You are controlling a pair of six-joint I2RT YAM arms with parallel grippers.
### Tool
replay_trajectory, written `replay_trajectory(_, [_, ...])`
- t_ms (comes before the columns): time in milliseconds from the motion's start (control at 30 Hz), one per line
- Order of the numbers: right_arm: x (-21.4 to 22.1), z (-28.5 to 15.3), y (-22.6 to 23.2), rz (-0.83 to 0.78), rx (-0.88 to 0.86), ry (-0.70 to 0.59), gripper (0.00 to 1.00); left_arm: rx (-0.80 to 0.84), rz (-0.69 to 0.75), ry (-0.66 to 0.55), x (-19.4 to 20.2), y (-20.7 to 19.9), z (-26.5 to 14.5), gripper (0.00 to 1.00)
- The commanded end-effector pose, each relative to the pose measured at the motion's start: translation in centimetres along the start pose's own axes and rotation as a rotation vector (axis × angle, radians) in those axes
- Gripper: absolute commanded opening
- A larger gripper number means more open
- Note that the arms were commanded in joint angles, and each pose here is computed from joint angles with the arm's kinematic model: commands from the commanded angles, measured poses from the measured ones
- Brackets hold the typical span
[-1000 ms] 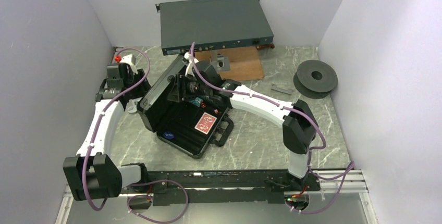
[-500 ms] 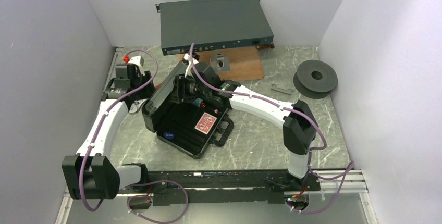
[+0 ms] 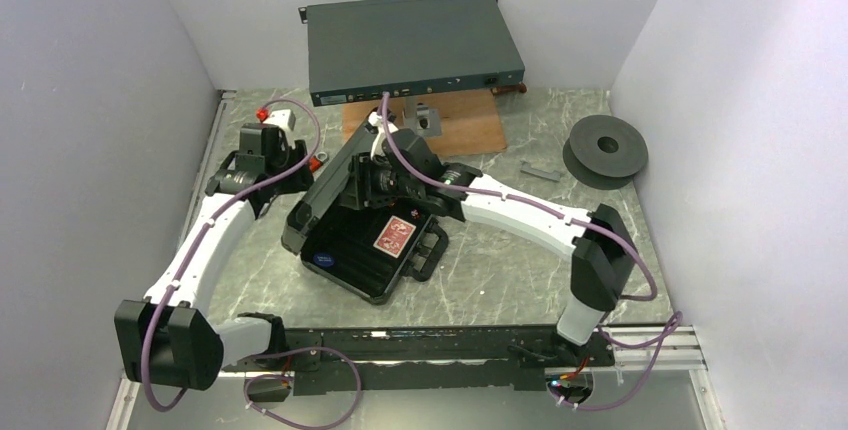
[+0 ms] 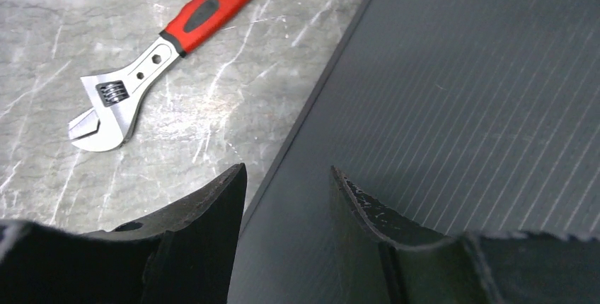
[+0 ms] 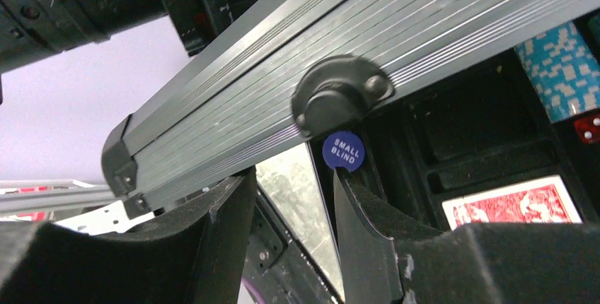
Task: Pack up texas hold em set
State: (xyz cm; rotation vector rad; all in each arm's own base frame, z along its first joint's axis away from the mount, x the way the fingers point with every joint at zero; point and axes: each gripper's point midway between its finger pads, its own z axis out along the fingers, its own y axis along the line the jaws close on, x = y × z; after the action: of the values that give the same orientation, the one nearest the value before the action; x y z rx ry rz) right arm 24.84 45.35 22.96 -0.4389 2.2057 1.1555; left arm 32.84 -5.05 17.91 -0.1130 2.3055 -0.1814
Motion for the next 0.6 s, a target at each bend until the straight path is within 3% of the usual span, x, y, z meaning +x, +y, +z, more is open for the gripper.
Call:
replay_trajectory(0, [-0.9, -2.4, 1.4, 0.007, -0.019, -0.066, 0.47, 0.072, -0.005, -0.021, -0.3, -1.8, -1.0, 0.52])
replay_trajectory(567, [6.2, -4.5, -3.6, 0.054, 0.078, 0.027, 0.48, 0.233, -0.035, 0.094, 6.4, -6.0, -0.9, 0.50])
